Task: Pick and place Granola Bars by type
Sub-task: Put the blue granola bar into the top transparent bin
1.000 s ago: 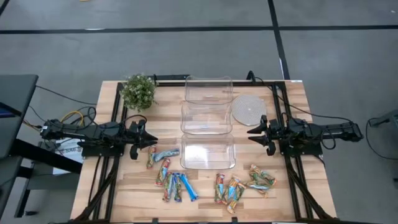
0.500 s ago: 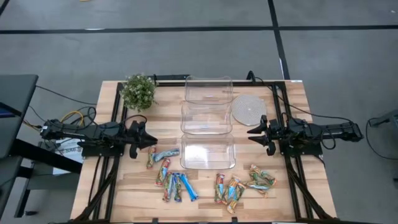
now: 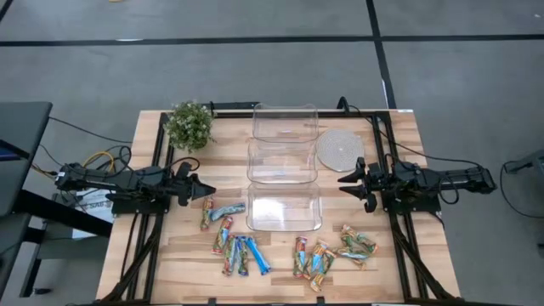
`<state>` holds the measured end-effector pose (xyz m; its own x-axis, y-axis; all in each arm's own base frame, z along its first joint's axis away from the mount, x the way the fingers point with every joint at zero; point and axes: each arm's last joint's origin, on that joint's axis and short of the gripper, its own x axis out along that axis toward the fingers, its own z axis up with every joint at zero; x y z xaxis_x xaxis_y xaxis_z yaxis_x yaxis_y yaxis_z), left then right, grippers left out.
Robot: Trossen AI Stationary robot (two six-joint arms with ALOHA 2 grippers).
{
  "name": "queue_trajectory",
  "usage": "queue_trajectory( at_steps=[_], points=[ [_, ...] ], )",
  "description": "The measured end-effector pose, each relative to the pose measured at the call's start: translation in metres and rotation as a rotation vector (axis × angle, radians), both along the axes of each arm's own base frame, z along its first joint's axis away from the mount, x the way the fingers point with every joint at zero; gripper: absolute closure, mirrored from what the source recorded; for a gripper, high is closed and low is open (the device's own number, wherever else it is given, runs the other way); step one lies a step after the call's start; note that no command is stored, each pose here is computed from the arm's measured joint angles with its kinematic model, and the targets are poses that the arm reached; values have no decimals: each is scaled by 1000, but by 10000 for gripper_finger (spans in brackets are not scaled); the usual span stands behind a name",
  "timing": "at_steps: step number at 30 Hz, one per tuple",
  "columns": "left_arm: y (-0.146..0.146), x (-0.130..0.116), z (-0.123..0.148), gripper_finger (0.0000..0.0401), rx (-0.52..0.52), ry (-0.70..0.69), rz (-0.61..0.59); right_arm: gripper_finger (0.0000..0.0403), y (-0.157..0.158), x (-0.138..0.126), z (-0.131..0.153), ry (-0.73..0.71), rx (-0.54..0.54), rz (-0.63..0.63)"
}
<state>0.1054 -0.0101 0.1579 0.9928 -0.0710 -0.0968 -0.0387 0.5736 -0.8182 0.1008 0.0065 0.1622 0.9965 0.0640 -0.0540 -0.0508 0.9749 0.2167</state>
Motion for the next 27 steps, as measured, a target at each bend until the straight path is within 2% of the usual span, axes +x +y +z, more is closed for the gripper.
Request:
queue_trajectory(
  at_steps=[3, 6, 8, 13, 16, 22, 27],
  points=[
    [-2, -1, 6, 328, 59, -16, -88, 270, 0, 0, 0, 0, 0, -1],
    [-4, -4, 33, 328, 263, -130, -179, 269, 0, 0, 0, 0, 0, 0],
    [-4, -8, 50, 328, 391, -164, -172, 268, 0, 0, 0, 0, 0, 0],
    [2, -11, 74, 328, 594, 1, -56, 270, 0, 0, 0, 0, 0, 0],
    [3, -7, 81, 328, 680, 123, -45, 270, 0, 0, 0, 0, 0, 0],
    [2, 17, 100, 328, 773, 307, -73, 270, 0, 0, 0, 0, 0, 0],
    [2, 42, 111, 328, 850, 465, -45, 269, 0, 0, 0, 0, 0, -1]
  ],
)
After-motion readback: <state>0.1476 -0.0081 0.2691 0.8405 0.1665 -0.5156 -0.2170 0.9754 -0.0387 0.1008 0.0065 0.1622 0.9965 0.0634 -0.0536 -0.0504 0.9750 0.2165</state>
